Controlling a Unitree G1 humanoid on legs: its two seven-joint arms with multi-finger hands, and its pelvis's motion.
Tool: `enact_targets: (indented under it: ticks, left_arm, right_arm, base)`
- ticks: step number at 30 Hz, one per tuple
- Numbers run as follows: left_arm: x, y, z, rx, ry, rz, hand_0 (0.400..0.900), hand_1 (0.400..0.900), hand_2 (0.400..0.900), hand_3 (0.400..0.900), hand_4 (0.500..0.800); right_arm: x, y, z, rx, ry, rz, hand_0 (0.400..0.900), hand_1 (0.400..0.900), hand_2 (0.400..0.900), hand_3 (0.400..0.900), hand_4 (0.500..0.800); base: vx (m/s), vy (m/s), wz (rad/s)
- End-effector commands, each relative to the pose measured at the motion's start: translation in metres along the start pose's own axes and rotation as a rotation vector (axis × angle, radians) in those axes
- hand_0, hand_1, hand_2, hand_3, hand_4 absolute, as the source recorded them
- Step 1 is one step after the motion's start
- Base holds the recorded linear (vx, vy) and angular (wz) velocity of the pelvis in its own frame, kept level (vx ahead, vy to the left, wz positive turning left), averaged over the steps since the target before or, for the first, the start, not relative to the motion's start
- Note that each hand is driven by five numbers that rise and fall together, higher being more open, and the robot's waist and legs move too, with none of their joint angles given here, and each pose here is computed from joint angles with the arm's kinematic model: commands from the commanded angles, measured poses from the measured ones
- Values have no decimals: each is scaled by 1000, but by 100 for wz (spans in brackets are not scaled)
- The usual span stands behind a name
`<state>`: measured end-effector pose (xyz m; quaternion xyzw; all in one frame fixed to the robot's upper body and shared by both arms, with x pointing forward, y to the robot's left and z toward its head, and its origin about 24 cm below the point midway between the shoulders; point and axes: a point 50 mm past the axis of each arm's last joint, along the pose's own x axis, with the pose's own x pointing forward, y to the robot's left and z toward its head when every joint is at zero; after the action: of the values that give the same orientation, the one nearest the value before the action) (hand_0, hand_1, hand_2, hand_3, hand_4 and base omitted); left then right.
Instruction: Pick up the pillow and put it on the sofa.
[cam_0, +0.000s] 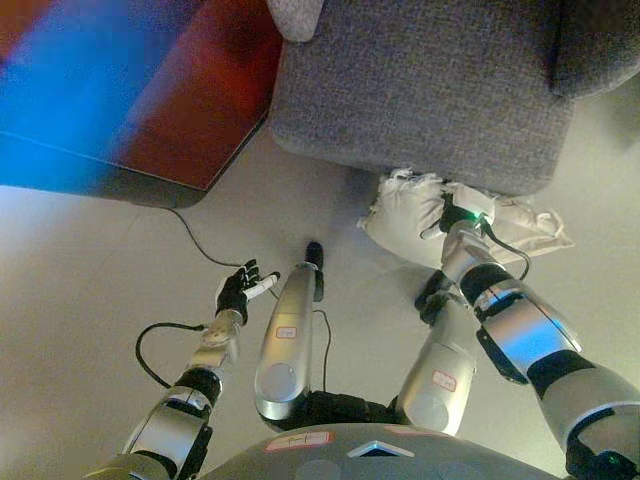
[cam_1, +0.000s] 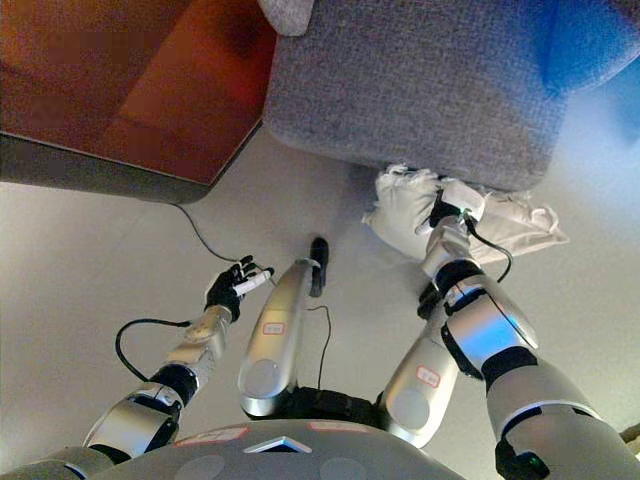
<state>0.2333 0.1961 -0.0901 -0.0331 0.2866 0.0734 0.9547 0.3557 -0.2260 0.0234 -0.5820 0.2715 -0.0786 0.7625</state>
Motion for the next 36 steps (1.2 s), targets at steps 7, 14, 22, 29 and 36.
enact_targets:
  ticks: [7,14,22,29,36]
  left_arm:
    - [-13,23,14,-160,-157,27,900,900,900,900,800]
    - [-20,23,17,-256,-213,5,900,900,900,900,800]
    - [-29,32,21,-317,-286,-2,900,900,900,900,800]
    - [-34,41,30,-341,-338,-8,900,900,900,900,800]
    - [-37,49,31,-334,-353,2,900,900,900,900,800]
  right_arm:
    - [13,-79,7,62,13,-165,900,900,900,900,800]
    - [12,-114,18,73,-8,-212,900,900,900,900,800]
    - [12,-134,25,81,-29,-157,900,900,900,900,800]
    - [11,-146,28,107,-61,-153,900,900,900,900,800]
    - [11,-139,36,97,-113,-118,400,400,400,400,500]
  base:
    - [-40,14,7]
    - [-69,29,4]
    - [-65,9,1]
    - [-59,-32,8]
    - [-8,-37,0]
